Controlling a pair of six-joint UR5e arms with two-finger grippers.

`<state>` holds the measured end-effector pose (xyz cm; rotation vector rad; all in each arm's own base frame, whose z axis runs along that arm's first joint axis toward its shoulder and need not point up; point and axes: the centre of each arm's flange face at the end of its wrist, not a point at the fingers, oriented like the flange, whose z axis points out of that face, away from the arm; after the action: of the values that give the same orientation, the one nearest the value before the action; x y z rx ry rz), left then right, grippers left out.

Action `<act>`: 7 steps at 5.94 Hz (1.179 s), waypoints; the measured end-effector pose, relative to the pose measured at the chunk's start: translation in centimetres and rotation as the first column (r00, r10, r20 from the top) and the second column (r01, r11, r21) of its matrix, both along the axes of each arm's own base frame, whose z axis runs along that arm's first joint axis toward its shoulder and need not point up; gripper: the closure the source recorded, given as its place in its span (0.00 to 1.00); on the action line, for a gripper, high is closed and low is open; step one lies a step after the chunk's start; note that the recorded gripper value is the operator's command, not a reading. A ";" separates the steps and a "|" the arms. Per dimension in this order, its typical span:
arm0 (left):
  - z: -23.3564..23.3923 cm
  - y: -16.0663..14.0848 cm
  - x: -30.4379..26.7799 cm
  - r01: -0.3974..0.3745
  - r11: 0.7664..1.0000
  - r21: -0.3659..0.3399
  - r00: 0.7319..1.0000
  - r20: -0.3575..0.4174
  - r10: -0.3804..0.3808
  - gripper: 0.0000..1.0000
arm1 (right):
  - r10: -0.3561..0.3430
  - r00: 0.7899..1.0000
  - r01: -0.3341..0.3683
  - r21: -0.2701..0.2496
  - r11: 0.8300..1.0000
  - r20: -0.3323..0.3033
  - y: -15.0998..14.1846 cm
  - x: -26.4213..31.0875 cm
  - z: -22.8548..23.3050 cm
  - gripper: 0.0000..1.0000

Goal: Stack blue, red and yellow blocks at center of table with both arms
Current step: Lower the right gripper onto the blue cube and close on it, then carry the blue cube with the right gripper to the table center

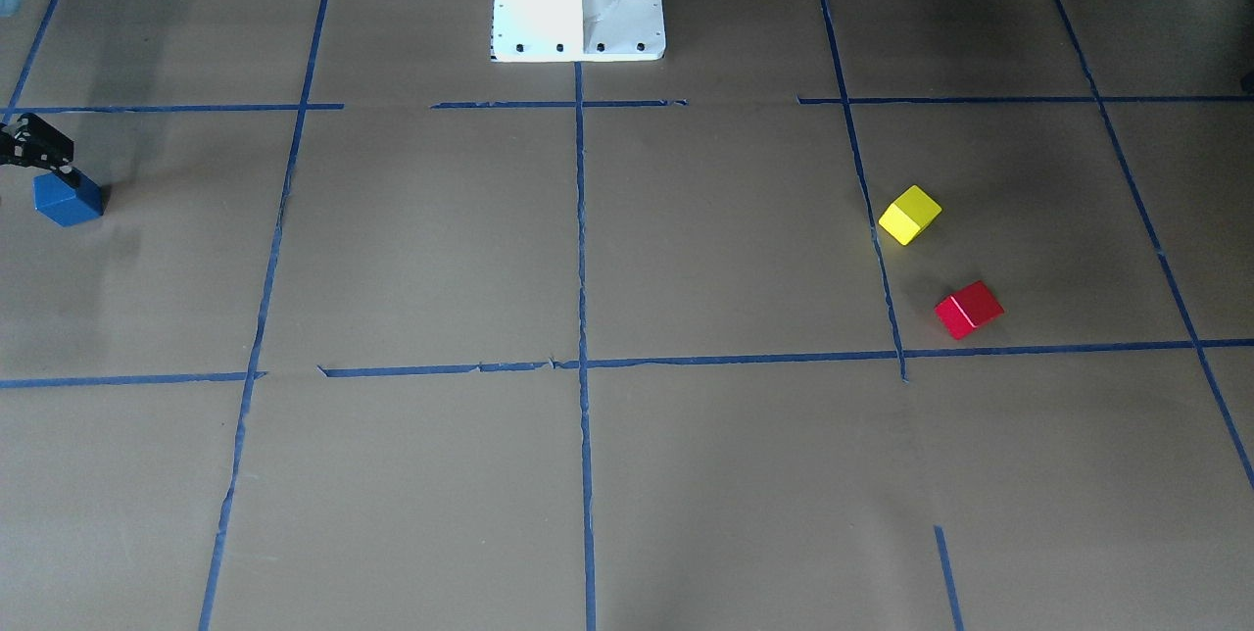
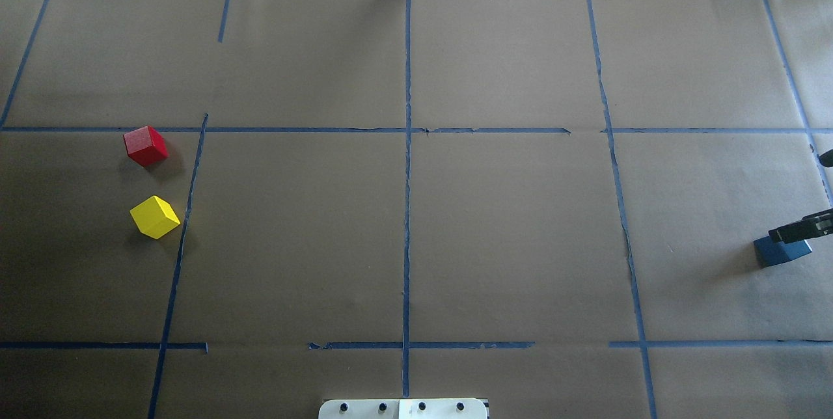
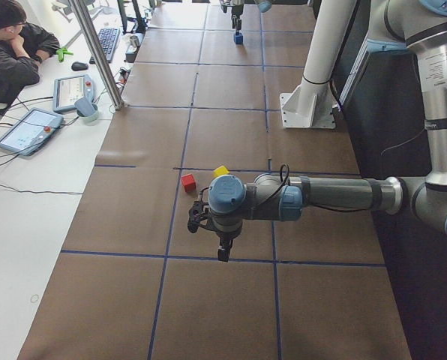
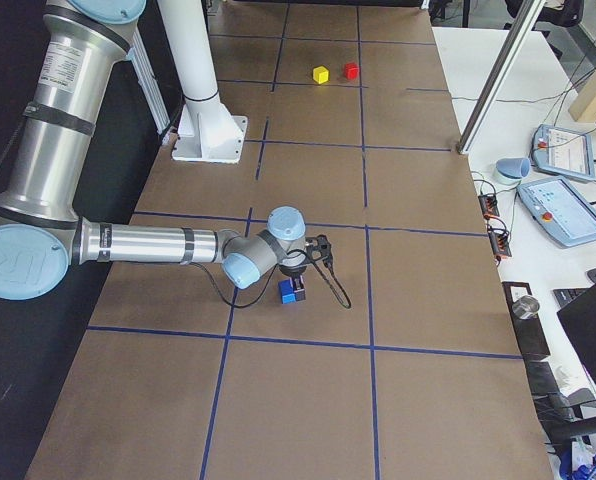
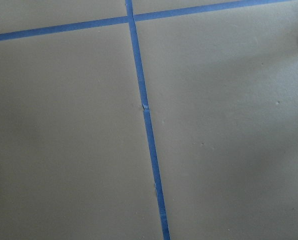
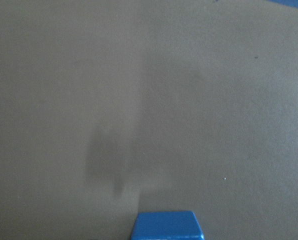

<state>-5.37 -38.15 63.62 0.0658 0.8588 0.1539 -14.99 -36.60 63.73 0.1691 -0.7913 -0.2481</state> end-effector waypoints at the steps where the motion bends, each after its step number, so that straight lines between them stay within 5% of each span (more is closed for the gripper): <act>1: 0.1 0.0 0.0 0.000 1.000 -0.002 1.000 0.000 0.000 0.00 | -0.028 0.999 0.027 -0.006 1.000 -0.034 0.6 -1.1 1.5 0.01; 2: 0.3 0.1 0.0 0.000 1.000 -0.006 1.000 0.000 0.000 0.00 | -0.047 0.997 0.046 -0.016 0.999 -0.054 1.0 -1.9 2.6 0.39; 3: 0.4 0.1 0.0 0.000 1.000 -0.009 1.000 0.000 0.000 0.00 | -0.062 0.996 0.061 -0.022 0.998 -0.061 1.2 -2.4 3.1 0.88; 4: 0.5 0.1 0.0 0.000 1.000 -0.010 1.000 0.000 0.000 0.00 | -0.071 0.996 0.070 -0.019 0.997 -0.054 1.1 -3.0 2.8 0.97; 7: 0.4 0.1 0.0 -0.001 1.000 -0.007 1.000 0.000 0.001 0.00 | -0.021 1.000 0.021 0.006 1.000 0.012 0.0 -3.7 -2.6 1.00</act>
<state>-5.37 -38.04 64.05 0.0587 0.8592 0.1515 -18.72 -36.64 61.17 0.1676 -0.8044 -0.2692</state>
